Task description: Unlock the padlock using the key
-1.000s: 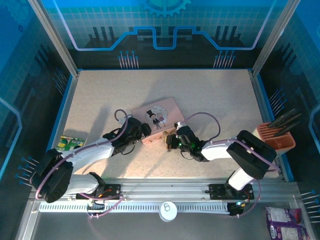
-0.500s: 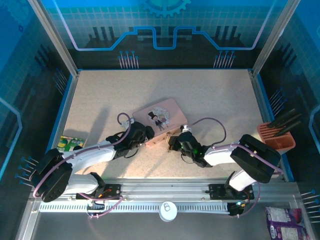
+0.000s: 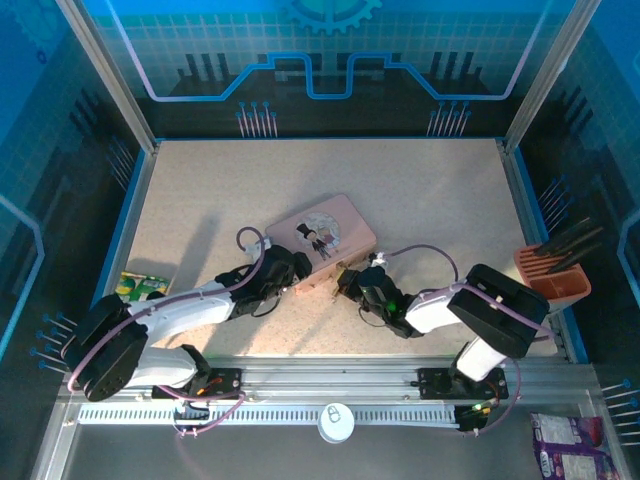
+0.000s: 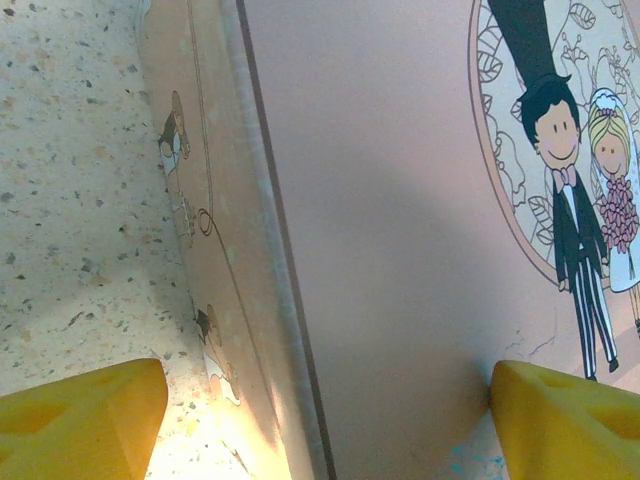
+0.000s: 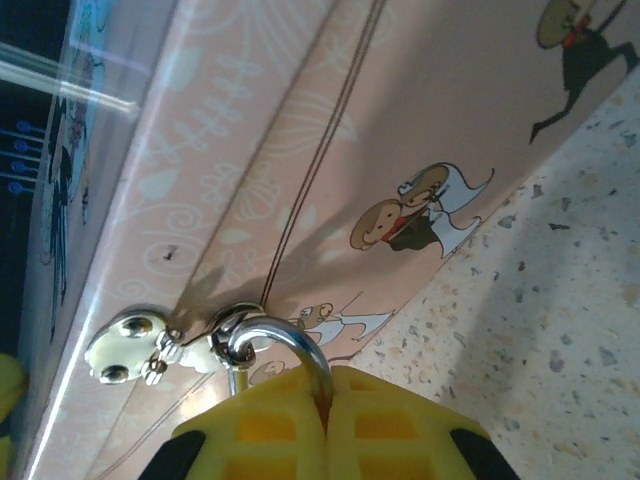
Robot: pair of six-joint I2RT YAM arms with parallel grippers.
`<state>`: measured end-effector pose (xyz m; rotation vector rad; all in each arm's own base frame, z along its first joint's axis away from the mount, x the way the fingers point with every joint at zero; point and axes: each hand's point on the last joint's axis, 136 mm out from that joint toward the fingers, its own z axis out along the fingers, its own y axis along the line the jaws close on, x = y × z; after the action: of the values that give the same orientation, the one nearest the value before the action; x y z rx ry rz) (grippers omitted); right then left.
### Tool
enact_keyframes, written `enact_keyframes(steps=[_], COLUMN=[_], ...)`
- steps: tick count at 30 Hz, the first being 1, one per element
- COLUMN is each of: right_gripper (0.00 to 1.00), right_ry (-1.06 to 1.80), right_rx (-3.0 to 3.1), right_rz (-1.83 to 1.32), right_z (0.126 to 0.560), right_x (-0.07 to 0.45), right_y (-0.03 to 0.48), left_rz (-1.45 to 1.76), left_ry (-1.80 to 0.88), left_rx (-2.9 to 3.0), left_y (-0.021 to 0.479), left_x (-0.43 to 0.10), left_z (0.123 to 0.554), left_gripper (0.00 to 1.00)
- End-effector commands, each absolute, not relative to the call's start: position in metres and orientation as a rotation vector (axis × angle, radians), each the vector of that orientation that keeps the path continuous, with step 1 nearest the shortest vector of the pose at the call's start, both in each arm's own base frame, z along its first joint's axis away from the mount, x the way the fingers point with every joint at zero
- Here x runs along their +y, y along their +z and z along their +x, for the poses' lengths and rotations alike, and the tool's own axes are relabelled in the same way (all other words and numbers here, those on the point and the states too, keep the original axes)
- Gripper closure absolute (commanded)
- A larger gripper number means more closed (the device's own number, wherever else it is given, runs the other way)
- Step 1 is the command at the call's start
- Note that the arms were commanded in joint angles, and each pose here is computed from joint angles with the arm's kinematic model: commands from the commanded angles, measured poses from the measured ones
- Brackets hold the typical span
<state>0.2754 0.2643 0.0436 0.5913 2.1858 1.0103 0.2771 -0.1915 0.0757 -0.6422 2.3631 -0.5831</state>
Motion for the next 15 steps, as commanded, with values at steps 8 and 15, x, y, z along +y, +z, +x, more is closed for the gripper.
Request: enact_keyframes(steps=[8, 15], right_gripper=[1.0, 1.0], right_ry=[1.167, 1.156], right_rx=[2.035, 2.019], right_rz=[0.845, 0.916], right_z=[0.306, 0.308], right_x=[0.265, 0.255], right_y=[0.056, 0.054], left_rz=[-0.657, -0.669], left_ry=[-0.478, -0.433], left_rx=[2.428, 2.431], left_y=[0.053, 0.052], left_x=[-0.184, -0.182], left_z=[0.269, 0.273], left_gripper=[0.14, 0.14])
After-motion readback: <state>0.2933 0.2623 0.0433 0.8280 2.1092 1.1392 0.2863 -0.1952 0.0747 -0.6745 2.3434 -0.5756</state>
